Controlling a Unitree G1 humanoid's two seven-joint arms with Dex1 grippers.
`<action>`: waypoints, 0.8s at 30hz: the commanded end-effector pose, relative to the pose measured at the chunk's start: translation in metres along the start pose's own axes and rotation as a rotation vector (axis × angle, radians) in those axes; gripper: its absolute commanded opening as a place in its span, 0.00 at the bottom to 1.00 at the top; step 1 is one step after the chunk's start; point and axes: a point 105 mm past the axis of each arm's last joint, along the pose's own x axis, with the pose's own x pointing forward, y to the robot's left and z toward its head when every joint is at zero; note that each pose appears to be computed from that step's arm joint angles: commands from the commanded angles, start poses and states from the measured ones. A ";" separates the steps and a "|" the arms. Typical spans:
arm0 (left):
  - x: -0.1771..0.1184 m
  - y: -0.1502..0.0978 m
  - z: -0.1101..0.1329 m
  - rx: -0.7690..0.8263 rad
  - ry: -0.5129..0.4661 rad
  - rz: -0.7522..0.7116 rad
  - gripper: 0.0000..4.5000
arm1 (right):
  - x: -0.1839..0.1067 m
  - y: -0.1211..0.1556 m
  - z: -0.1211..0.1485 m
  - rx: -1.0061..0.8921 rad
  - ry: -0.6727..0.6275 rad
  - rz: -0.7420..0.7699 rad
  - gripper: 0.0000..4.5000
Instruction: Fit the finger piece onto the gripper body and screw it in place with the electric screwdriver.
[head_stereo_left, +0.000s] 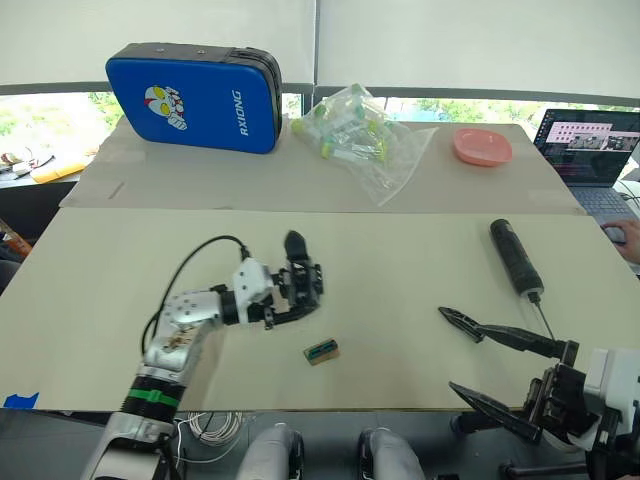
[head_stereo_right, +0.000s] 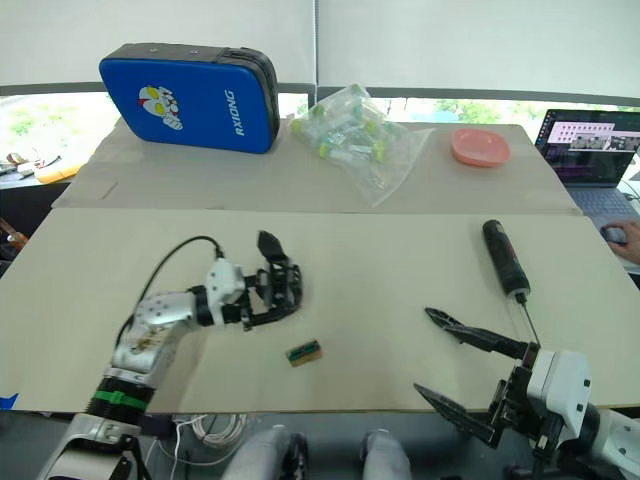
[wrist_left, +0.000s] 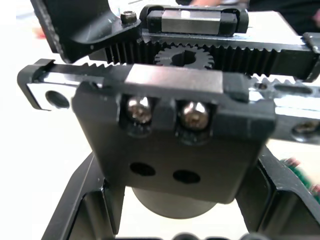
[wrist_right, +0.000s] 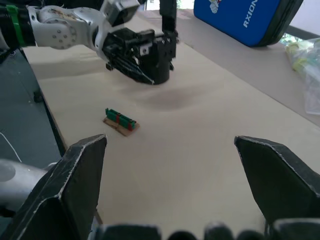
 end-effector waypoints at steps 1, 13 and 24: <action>0.016 0.009 0.015 0.113 -0.025 -0.026 0.53 | 0.000 0.003 0.011 -0.014 -0.025 -0.014 1.00; 0.032 0.021 -0.007 0.052 0.077 -0.073 0.53 | -0.001 0.009 0.012 -0.001 -0.008 -0.062 1.00; 0.032 0.017 -0.019 0.046 0.083 -0.107 0.53 | -0.011 0.005 0.005 -0.011 0.011 -0.073 1.00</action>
